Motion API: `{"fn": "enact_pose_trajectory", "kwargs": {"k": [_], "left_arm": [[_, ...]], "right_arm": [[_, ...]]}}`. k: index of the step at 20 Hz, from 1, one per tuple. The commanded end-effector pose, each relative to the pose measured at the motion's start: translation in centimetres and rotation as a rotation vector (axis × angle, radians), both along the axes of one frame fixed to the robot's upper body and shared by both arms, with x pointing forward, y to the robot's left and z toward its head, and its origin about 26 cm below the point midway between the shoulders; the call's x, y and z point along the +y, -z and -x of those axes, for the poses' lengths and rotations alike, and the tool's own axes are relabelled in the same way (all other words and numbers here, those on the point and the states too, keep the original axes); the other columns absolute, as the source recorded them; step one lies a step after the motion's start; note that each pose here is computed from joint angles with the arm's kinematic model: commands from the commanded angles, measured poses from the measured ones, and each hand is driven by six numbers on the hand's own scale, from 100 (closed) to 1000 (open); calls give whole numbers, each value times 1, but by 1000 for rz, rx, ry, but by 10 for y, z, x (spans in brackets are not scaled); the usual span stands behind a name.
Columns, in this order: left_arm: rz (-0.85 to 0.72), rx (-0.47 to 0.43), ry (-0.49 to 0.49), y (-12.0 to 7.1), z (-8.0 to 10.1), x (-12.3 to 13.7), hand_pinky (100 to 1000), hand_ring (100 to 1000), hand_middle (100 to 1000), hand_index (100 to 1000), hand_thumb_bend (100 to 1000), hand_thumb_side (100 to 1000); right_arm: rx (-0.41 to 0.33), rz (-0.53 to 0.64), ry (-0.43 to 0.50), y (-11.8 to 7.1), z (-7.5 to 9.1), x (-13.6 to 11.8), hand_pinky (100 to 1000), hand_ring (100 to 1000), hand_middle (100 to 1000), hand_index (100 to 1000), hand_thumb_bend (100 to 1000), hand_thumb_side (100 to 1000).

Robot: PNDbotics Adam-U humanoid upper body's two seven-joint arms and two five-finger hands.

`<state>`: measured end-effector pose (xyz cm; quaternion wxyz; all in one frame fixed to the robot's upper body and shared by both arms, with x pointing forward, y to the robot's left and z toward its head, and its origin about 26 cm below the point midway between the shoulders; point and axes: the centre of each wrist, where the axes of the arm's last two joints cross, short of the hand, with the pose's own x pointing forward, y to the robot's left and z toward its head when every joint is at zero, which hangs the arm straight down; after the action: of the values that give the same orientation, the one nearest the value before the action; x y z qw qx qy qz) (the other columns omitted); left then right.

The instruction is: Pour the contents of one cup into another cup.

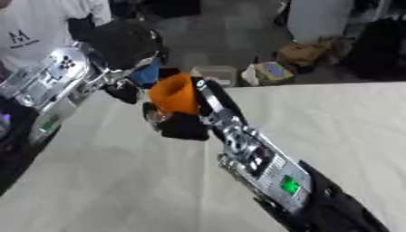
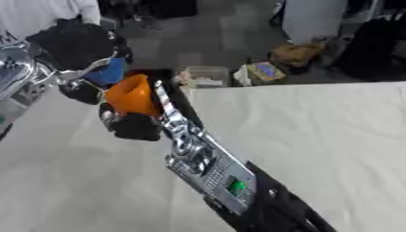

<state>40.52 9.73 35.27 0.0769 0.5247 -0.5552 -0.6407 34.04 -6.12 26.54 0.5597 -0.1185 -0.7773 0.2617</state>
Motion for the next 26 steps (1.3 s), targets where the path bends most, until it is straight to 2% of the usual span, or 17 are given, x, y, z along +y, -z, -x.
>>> {"fn": "enact_pose_trajectory", "kwargs": {"k": [1, 10, 17, 26], "left_arm": [[3, -38, 3, -14, 4, 0, 265, 582, 609, 756, 100, 100], [8, -40, 3, -15, 5, -1, 252, 575, 604, 758, 100, 100], [42, -61, 8, -23, 12, 2, 205, 560, 598, 760, 100, 100], [65, -64, 13, -28, 18, 3, 189, 552, 594, 763, 100, 100]], "right_arm": [[-35, 0, 23, -10, 5, 3, 457, 484, 480, 574, 100, 269], [-35, 4, 31, -8, 3, 1, 456, 484, 479, 573, 100, 265], [-12, 19, 69, 5, -7, -3, 455, 483, 479, 572, 100, 267], [15, 22, 106, 19, -19, -8, 454, 483, 478, 572, 100, 268]]}}
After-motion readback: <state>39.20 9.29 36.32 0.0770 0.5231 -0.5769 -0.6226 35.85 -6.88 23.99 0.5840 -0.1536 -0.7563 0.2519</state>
